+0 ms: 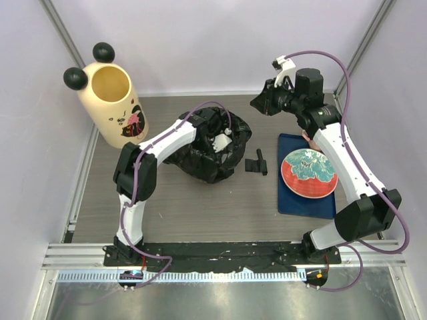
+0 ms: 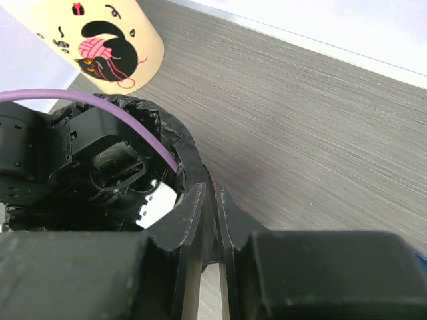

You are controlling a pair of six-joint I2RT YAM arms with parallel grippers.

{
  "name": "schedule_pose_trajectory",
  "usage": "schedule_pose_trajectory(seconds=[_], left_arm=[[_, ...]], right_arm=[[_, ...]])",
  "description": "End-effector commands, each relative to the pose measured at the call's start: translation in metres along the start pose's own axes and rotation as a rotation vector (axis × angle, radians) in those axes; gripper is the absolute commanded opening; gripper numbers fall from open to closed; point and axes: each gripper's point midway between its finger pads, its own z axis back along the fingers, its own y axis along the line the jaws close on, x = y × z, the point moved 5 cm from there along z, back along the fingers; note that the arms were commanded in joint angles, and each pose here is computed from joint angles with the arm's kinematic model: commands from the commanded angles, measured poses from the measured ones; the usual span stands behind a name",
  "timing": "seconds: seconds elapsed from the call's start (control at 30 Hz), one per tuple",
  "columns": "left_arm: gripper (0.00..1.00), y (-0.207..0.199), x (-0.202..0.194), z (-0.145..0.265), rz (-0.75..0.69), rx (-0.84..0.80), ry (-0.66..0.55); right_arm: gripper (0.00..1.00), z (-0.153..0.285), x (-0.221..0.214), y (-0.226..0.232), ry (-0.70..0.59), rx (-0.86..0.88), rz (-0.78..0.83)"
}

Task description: Put the trash bags into the trash bin

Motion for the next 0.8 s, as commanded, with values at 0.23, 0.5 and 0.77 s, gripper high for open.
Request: schedule_pose_trajectory(seconds=[0.23, 0.5, 0.77], left_arm=[[0.75, -0.005, 0.016, 0.062, -0.043, 0.082, -0.224], [0.75, -0.011, 0.020, 0.036, -0.057, -0.016, -0.237], [0.50, -0.007, 0.030, 0.017, -0.022, -0.038, -0.254]], right_arm=[[0.18, 0.005, 0.021, 0.010, -0.060, 0.053, 0.023], [0.20, -0.001, 0.016, 0.015, -0.038, 0.090, 0.017], [0.25, -0.009, 0.007, 0.032, -0.006, 0.199, 0.013]])
